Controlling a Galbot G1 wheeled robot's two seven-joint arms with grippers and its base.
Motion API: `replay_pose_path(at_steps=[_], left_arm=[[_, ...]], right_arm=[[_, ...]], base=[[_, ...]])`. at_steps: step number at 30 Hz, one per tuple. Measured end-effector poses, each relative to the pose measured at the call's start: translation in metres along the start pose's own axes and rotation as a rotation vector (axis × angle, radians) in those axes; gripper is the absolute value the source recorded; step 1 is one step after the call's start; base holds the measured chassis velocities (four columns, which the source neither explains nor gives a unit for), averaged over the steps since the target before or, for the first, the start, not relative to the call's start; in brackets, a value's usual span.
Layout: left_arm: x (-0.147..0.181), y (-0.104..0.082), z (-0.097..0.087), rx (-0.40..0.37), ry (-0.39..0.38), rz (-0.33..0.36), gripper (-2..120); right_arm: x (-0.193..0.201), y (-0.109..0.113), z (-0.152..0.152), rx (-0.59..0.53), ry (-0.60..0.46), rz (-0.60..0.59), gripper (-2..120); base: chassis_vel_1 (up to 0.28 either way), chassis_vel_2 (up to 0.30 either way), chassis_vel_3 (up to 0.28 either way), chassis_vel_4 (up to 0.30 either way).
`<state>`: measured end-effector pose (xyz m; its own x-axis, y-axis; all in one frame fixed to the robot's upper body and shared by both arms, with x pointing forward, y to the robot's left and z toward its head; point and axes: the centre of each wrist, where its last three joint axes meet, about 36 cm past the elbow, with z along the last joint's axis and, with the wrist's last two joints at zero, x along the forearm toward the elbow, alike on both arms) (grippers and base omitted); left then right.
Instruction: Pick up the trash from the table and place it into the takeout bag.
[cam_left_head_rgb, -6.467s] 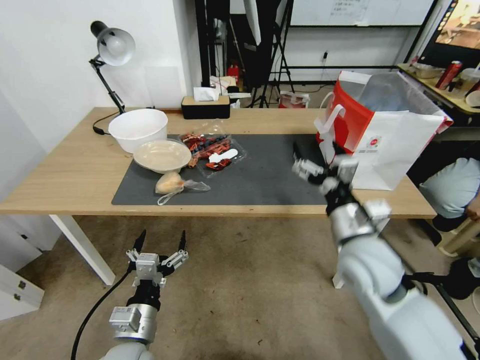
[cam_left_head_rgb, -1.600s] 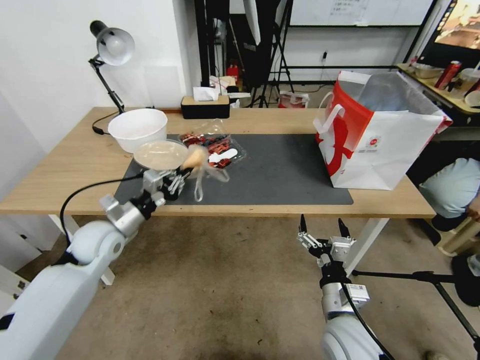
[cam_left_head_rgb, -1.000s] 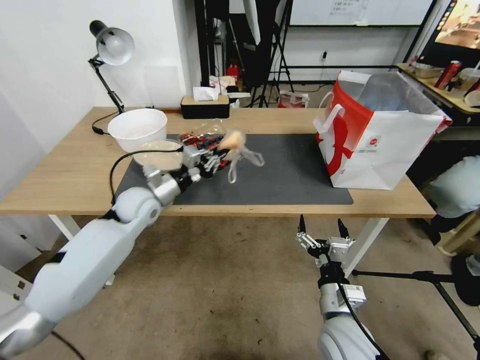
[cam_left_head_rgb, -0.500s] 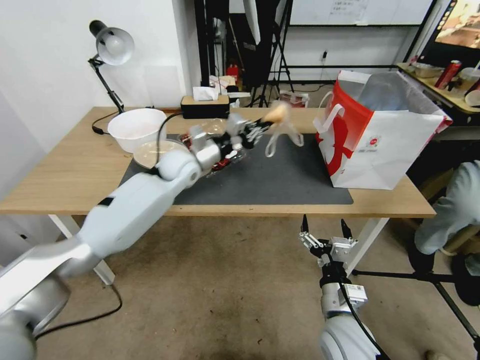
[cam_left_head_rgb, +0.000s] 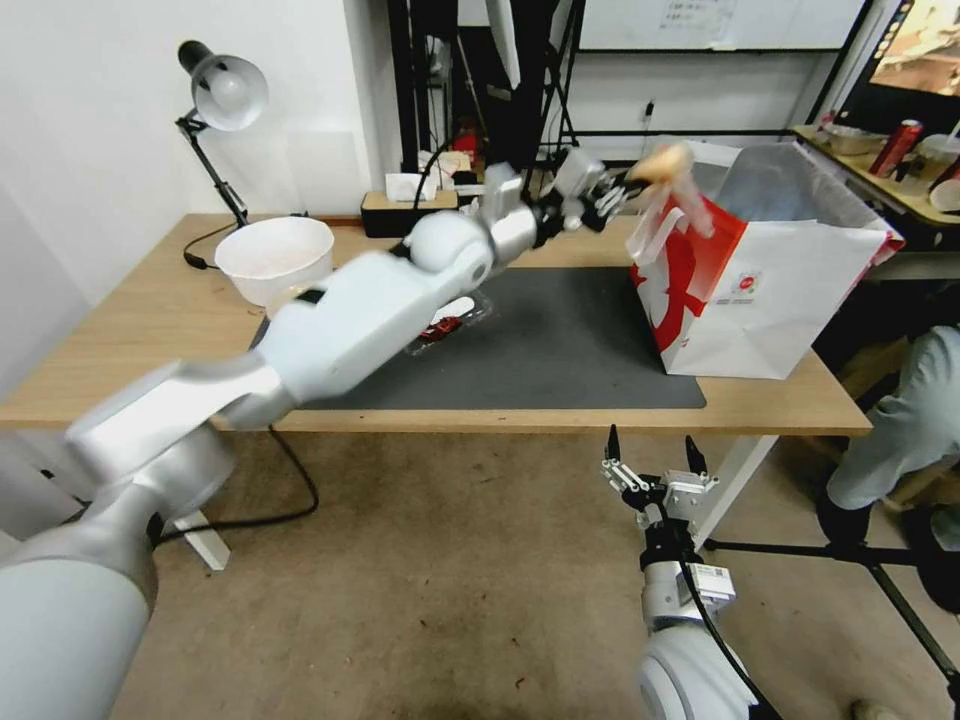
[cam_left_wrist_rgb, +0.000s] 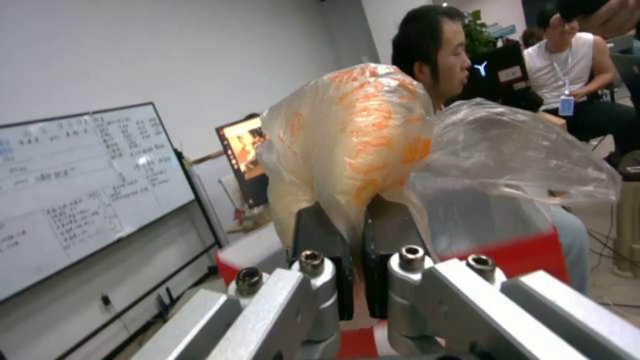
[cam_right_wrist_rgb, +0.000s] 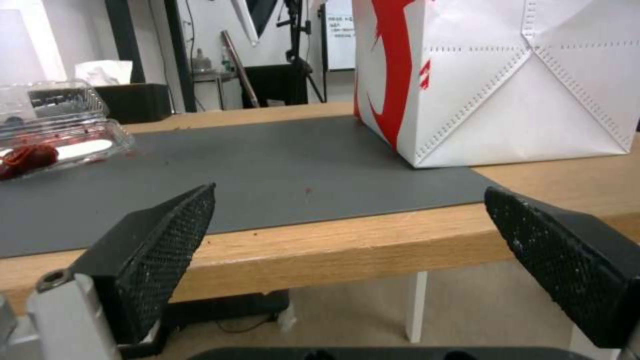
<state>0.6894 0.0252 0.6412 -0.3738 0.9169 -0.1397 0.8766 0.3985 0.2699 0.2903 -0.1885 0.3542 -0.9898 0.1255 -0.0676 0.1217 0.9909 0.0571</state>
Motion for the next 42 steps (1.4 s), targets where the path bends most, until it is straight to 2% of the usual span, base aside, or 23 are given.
replay_pose_path(at_steps=[1,3,5,11,18,20,21,27,28,31,35,38,40,42], left_arm=[[-0.015,0.0,-0.006,-0.008,0.003,0.012,2],[-0.018,0.0,-0.007,-0.01,0.003,0.014,2],[-0.046,-0.004,-0.015,-0.017,0.003,0.037,2],[-0.085,-0.015,-0.023,-0.026,0.005,0.074,2],[-0.076,0.009,-0.012,-0.041,0.055,0.019,3],[-0.071,0.017,-0.007,-0.043,0.075,0.002,13],[-0.071,0.017,-0.007,-0.043,0.075,0.002,13],[-0.069,0.016,-0.002,-0.035,0.077,0.001,36],[-0.069,0.016,-0.002,-0.035,0.077,0.001,36],[-0.069,0.014,-0.003,-0.036,0.07,0.006,54],[-0.069,0.014,-0.004,-0.036,0.069,0.007,56],[-0.072,0.009,-0.007,-0.037,0.054,0.02,78],[-0.072,0.009,-0.007,-0.037,0.052,0.021,80],[-0.074,0.006,-0.013,-0.027,0.025,0.012,91]], right_arm=[[-0.001,0.0,0.0,-0.001,-0.001,0.0,100],[-0.001,0.0,0.0,-0.001,-0.002,0.0,100],[-0.002,0.001,0.0,-0.004,-0.004,0.002,100],[-0.002,0.002,0.0,-0.01,-0.005,0.004,100],[-0.002,0.002,0.002,-0.015,-0.004,0.008,100],[-0.001,0.003,0.002,-0.019,-0.004,0.009,100],[-0.001,0.003,0.002,-0.019,-0.004,0.009,100],[-0.002,0.002,0.003,-0.018,-0.004,0.011,100],[-0.002,0.002,0.003,-0.018,-0.004,0.011,100],[-0.003,0.003,0.003,-0.02,-0.005,0.01,100],[-0.003,0.003,0.003,-0.02,-0.004,0.01,100],[-0.002,0.003,0.003,-0.021,-0.003,0.01,100],[-0.002,0.003,0.003,-0.021,-0.003,0.01,100],[-0.002,0.003,0.003,-0.02,-0.003,0.01,100]], base=[[0.0,0.0,0.0,0.0],[0.0,0.0,0.0,0.0],[0.0,0.0,0.0,0.0],[0.0,0.0,0.0,0.0],[0.0,0.0,0.0,0.0],[0.0,0.0,0.0,0.0],[0.0,0.0,0.0,0.0],[0.0,0.0,0.0,0.0],[0.0,0.0,0.0,0.0],[0.0,0.0,0.0,0.0],[0.0,0.0,0.0,0.0],[0.0,0.0,0.0,0.0],[0.0,0.0,0.0,0.0],[0.0,0.0,0.0,0.0]])
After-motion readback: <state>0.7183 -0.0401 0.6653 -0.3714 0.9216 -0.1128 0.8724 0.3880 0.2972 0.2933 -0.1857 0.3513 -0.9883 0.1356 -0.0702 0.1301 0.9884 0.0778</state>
